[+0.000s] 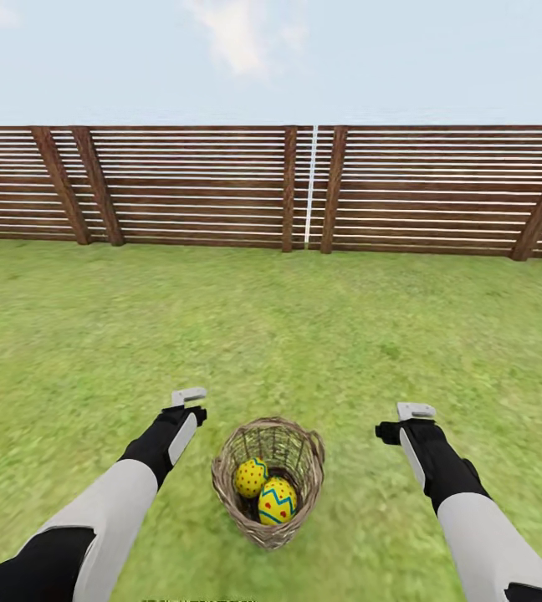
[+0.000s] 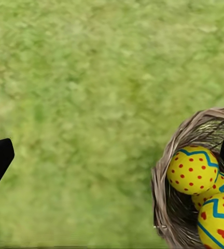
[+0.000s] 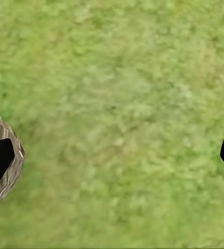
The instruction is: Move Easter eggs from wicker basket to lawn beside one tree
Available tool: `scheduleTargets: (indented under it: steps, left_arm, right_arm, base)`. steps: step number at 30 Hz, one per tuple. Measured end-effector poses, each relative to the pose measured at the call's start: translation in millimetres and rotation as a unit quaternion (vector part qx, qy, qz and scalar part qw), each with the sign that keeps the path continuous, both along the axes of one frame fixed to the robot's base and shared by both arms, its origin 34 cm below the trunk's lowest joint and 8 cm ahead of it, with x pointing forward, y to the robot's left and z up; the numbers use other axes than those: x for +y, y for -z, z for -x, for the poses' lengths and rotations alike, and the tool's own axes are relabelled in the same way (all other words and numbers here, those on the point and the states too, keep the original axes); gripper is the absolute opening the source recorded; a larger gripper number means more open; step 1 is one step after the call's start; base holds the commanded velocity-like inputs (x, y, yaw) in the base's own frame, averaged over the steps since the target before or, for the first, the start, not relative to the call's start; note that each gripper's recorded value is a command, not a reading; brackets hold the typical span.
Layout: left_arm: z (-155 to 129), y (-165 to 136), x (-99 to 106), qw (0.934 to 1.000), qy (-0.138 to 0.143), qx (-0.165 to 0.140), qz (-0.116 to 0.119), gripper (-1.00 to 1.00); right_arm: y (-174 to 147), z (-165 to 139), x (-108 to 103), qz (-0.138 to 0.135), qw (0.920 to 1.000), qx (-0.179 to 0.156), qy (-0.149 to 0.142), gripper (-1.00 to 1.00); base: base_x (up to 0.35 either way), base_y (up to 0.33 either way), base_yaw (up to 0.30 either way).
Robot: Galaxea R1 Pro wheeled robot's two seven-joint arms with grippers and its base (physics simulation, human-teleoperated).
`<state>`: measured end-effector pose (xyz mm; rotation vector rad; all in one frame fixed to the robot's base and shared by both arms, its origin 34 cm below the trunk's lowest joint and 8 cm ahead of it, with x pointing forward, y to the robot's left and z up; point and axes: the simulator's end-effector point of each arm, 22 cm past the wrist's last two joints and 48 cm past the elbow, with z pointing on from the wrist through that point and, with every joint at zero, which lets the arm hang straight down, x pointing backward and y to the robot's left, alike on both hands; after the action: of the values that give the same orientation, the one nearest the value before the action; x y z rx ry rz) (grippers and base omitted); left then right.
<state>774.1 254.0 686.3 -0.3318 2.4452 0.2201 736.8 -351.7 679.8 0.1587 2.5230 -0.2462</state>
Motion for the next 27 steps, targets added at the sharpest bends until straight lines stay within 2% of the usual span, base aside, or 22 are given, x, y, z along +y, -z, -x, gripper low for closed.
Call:
scheduleTargets:
  steps: [12,23,27]
  left_arm:
    - [2,6,-8,1.0,0.004,0.006,0.004,1.0]
    - [3,8,-12,0.9999,0.006,0.008,0.006,1.0]
    - [10,16,-25,0.9996,0.014,0.022,0.014,1.0]
  right_arm:
    - [4,1,1,0.0,1.0,0.003,0.0,1.0]
    - [4,1,1,0.0,1.0,0.003,-0.001,1.0]
    - [6,2,0,-0.001,1.0,0.005,-0.001,1.0]
  base:
    - [0.0,-0.298,0.23]
    - [0.0,-0.033,0.013]
    - [0.0,0.0,0.0]
